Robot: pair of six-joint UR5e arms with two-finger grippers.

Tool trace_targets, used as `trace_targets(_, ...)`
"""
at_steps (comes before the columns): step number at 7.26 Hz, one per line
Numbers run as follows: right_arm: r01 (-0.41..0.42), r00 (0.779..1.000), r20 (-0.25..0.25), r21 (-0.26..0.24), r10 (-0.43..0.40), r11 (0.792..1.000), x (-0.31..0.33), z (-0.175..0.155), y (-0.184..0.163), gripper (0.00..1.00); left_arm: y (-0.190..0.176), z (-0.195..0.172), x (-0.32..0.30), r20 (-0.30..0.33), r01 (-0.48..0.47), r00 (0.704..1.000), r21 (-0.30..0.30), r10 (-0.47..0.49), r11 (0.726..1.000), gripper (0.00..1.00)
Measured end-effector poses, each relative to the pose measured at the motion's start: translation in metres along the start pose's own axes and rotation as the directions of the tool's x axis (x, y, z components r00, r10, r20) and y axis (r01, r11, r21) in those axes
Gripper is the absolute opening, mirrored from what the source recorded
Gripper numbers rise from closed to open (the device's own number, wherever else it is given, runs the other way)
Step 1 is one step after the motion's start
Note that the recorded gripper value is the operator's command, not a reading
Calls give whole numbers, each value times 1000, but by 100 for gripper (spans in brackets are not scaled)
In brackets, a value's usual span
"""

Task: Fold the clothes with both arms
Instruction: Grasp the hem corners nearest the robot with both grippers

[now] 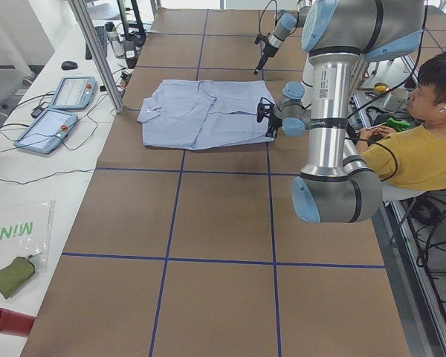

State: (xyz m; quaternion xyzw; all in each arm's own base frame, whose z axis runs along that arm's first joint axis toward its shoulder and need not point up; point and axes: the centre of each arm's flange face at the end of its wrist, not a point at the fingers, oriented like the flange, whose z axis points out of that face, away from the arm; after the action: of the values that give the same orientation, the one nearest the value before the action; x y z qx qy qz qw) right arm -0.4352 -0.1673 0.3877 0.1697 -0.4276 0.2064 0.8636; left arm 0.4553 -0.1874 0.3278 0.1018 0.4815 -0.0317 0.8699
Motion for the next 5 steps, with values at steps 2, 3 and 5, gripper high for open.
trace_targets(2, 7, 1000, -7, 6, -7, 1000, 1, 10, 20, 55, 0, -1, 1, -2, 0, 1000, 1, 0, 1000, 0)
trace_targets(3, 18, 1000, -13, 12, -18, 1000, 1, 13, 28, 52, 0, -1, 1, -2, 0, 1000, 2, 0, 1000, 0)
trace_targets(5, 42, 999, -29, 20, -42, 999, -2, 16, 39, 41, 0, -1, 1, -3, 0, 1000, 2, 0, 1000, 0)
